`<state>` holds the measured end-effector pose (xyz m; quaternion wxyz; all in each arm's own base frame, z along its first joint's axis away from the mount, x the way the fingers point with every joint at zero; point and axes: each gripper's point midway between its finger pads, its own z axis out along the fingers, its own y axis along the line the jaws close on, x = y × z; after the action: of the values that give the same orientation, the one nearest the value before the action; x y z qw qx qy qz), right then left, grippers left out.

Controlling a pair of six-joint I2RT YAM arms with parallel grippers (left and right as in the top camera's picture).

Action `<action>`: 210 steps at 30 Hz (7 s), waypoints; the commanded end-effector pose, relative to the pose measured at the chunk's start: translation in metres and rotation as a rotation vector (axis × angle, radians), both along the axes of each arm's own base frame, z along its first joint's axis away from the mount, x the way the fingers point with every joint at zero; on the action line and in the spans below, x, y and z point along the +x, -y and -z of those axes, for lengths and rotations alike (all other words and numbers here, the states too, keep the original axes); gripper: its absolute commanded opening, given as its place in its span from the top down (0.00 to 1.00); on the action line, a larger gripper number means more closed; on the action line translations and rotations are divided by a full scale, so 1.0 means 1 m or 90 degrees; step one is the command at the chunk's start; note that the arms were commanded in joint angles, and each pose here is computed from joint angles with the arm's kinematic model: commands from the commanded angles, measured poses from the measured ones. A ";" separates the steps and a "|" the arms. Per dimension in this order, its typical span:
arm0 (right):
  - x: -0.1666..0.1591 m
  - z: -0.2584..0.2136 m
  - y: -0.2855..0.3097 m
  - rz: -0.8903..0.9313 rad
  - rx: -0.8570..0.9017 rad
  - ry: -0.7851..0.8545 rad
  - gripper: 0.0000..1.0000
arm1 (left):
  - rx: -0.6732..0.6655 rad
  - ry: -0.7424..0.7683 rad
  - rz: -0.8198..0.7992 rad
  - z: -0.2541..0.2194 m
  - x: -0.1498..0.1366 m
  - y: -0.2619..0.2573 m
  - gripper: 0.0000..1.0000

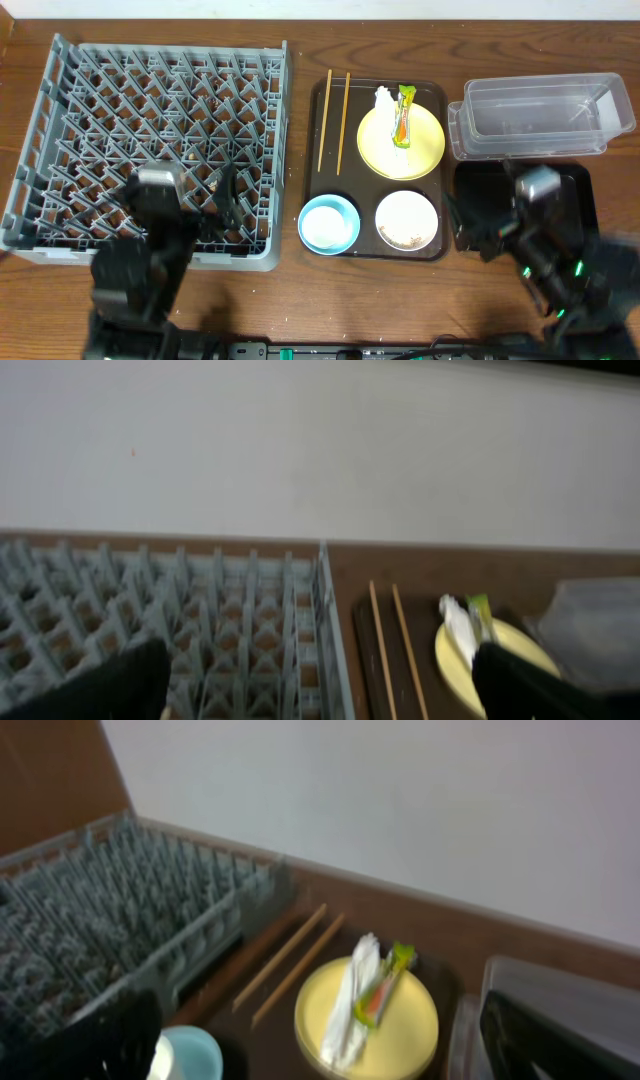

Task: Sort waste into correct bins and load items into the dishwasher
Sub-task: 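Reach the right gripper to the yellow plate and grasp wrapper and napkin, then carry the wrapper and napkin right and release into the clear bin, then grasp the white cup from the blue bowl with the right gripper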

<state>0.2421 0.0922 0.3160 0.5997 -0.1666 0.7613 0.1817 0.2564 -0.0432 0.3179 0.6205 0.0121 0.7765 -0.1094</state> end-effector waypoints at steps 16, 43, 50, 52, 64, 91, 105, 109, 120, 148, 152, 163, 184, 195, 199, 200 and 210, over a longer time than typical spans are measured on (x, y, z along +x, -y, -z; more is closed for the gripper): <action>0.086 0.034 -0.051 -0.130 0.052 -0.477 0.01 | 0.019 -0.202 0.000 0.010 0.036 0.004 0.02; 0.219 0.253 -0.054 0.263 -0.106 -0.578 0.60 | 0.039 -0.366 -0.001 0.078 0.055 0.006 0.02; 0.232 0.278 -0.043 0.317 -0.122 -0.565 0.65 | 0.041 -0.383 -0.001 0.086 0.058 0.007 0.02; 0.231 0.282 -0.039 0.325 -0.126 -0.569 0.72 | 0.041 -0.386 -0.001 0.087 0.059 0.007 0.02; 0.220 0.272 -0.034 0.337 -0.107 -0.603 0.99 | 0.041 -0.387 -0.001 0.088 0.059 0.007 0.02; 0.220 0.170 0.123 0.564 0.436 -0.659 0.57 | 0.041 -0.387 -0.001 0.088 0.059 0.007 0.02; 0.189 0.168 -0.031 0.132 -0.001 -0.592 0.29 | 0.041 -0.387 -0.001 0.088 0.059 0.007 0.02; 0.178 0.210 -0.043 0.197 -0.148 -0.595 0.24 | 0.041 -0.387 -0.001 0.088 0.059 0.007 0.02; 0.186 0.306 -0.049 0.320 -0.206 -0.646 0.45 | 0.041 -0.387 -0.001 0.088 0.059 0.007 0.02; 0.203 0.151 0.148 0.754 0.374 -0.529 0.99 | 0.041 -0.388 -0.001 0.088 0.059 0.007 0.02; 0.204 0.191 0.168 0.818 0.391 -0.575 0.99 | 0.041 -0.387 -0.001 0.088 0.059 0.007 0.02; 0.232 0.134 0.097 0.460 0.373 -0.552 0.28 | 0.041 -0.387 -0.001 0.088 0.059 0.007 0.02; 0.140 0.166 -0.117 -0.003 -0.125 -0.557 0.39 | 0.036 -0.389 0.005 0.088 0.059 0.009 0.02; 0.108 0.193 -0.157 -0.143 -0.119 -0.641 0.43 | -0.069 -0.446 0.159 0.090 0.033 0.055 0.02; 0.070 0.192 -0.170 -0.261 -0.136 -0.684 0.45 | -0.054 -0.442 0.133 0.090 0.033 0.047 0.05; 0.059 0.194 -0.170 -0.272 -0.151 -0.700 0.46 | -0.047 -0.437 0.121 0.089 0.033 0.044 0.05; 0.031 0.224 -0.166 -0.151 -0.322 -0.711 0.56 | -0.062 -0.380 -0.114 0.069 0.033 -0.016 0.04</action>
<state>0.2712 0.2638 0.1029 0.0139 -0.2841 0.9425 0.1756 0.2890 -0.0517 0.2330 0.3415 -0.0530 0.9308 -0.1188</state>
